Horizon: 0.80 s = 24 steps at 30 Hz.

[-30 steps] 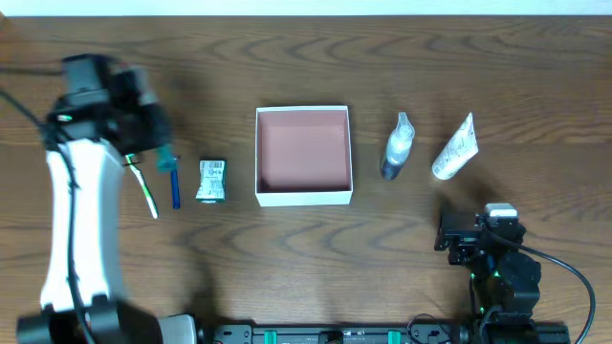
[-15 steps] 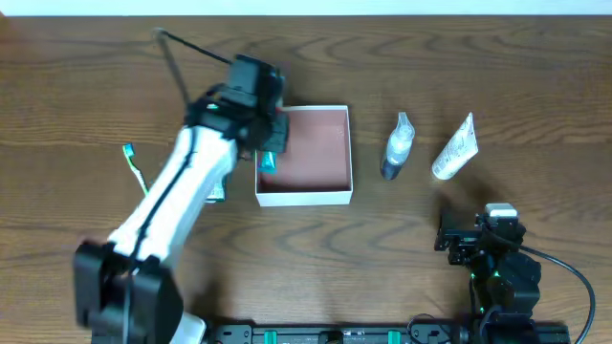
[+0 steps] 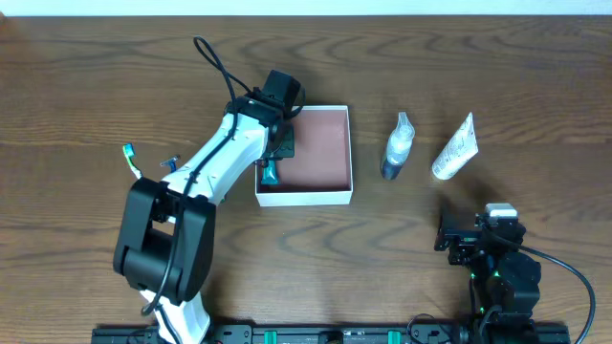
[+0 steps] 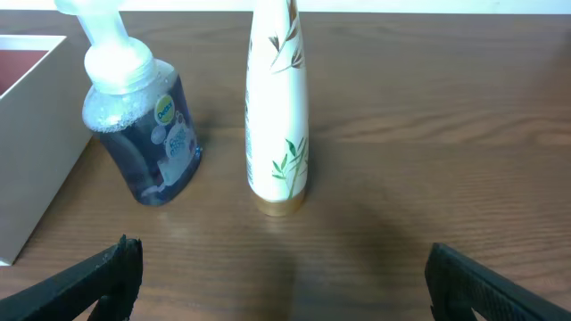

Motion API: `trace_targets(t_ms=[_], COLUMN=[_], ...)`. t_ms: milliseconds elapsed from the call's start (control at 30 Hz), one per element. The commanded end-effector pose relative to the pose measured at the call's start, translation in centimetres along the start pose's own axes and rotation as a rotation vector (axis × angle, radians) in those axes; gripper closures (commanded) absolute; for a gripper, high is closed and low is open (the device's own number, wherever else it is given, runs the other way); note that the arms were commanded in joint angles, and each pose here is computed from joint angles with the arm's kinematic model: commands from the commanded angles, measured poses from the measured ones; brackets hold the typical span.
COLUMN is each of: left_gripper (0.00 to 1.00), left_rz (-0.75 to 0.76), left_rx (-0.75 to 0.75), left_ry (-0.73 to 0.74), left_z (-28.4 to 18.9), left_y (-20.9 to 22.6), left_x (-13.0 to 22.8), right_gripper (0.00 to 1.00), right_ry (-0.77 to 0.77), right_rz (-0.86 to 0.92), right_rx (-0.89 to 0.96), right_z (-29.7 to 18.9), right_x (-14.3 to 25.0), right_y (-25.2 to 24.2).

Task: Pack container
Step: 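Carry the toothpaste tube into the box and release it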

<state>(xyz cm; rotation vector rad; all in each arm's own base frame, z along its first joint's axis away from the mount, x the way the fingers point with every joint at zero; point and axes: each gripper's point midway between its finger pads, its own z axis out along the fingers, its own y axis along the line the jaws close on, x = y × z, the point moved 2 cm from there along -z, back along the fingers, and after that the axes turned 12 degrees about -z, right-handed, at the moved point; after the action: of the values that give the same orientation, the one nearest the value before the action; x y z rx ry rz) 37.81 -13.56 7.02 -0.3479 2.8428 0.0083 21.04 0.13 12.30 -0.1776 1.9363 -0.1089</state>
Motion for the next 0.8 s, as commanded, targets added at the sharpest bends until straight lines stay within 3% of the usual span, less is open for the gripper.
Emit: trace_targets(t_ms=[0,300,433,633,767], left_gripper=[0.85,0.66,0.6,0.55,0.49], left_rz=[-0.026,-0.018,-0.018,-0.024,0.016], left_rx=[-0.06,-0.064,0.015,0.194,0.245], left_ry=[-0.021,-0.013,0.011,-0.016,-0.106], left_z=[0.9,1.5,0.5,-5.8,-11.7], left_y=[0.8,0.7,-0.7,-3.2,-2.7], left_x=[-0.2,-0.1,-0.2,-1.9,-3.1], right_gripper=[0.01,0.01,0.01,0.01,0.01], right_ry=[-0.008,-0.008,-0.008,-0.008,-0.008], right_rz=[-0.014,-0.014,-0.014,-0.014,-0.014], right_rx=[-0.012,-0.012,-0.012,-0.012,-0.012], right_z=[0.0,0.0,0.0,0.0,0.0], right_x=[-0.1,-0.1,-0.1,-0.1,-0.1], right_y=[0.2,0.2,0.2,0.2,0.2])
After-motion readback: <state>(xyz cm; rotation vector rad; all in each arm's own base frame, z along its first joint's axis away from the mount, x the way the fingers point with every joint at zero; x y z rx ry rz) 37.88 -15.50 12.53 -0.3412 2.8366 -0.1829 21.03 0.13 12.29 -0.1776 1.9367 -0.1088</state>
